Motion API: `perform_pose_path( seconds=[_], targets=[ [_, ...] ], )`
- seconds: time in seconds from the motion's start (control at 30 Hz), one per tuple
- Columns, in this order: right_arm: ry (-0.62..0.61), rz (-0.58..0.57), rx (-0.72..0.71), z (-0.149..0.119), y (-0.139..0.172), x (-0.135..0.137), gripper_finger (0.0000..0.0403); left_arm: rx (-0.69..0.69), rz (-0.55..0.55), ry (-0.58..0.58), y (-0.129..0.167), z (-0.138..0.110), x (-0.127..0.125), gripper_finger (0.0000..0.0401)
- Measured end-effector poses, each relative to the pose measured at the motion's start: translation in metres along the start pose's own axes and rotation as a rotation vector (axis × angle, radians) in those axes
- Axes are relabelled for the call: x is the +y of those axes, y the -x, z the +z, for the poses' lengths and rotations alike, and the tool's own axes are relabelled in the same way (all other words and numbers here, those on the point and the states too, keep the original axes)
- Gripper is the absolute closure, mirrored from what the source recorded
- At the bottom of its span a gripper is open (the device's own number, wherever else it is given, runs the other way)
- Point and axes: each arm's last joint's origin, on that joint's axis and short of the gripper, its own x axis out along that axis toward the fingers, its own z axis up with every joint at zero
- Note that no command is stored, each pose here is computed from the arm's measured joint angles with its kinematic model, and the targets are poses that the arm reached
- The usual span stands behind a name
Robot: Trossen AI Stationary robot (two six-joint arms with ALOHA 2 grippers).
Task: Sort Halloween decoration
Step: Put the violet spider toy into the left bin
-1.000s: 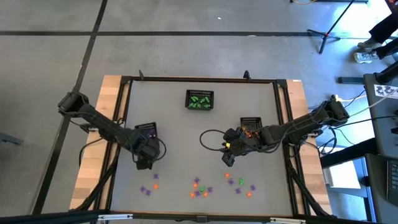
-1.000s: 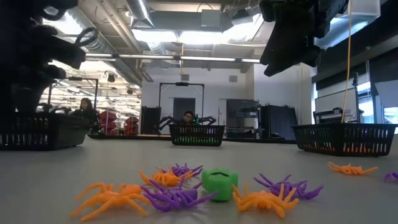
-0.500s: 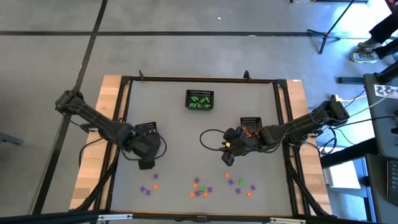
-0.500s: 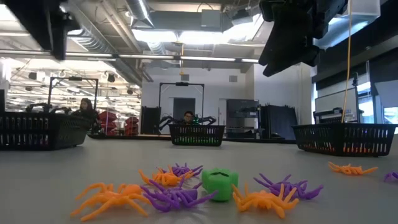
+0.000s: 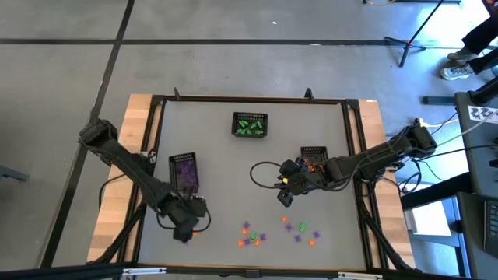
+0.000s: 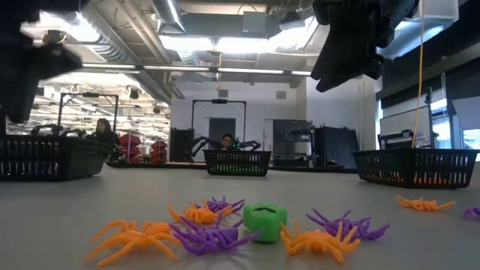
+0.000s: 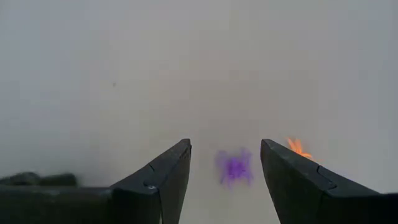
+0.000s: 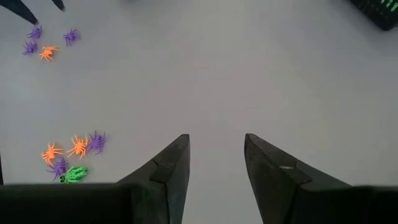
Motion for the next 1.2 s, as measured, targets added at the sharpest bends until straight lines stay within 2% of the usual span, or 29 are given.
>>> perform_pose_path(
  seconds=[0.3, 0.63, 0.97, 1.07, 1.2],
  targets=[
    [0.002, -0.001, 0.002, 0.0, 0.0, 0.0, 0.0253, 0.076, -0.04, 0.07, -0.033, -0.015, -0.003, 0.0213],
    [0.027, -0.002, 0.002, 0.0, 0.0, 0.0, 0.0253, 0.099, -0.056, 0.13, -0.039, -0.028, -0.005, 0.0213],
    [0.03, -0.001, 0.002, 0.0, 0.0, 0.0, 0.0253, 0.112, -0.026, 0.199, -0.044, -0.041, -0.001, 0.0215],
    [0.029, -0.001, 0.002, 0.0, 0.0, 0.0, 0.0253, 0.11, -0.018, 0.197, -0.044, -0.042, -0.001, 0.0231],
    [0.029, -0.001, 0.002, 0.0, 0.0, 0.0, 0.0253, 0.112, -0.008, 0.195, -0.045, -0.042, 0.0, 0.0275]
  ],
)
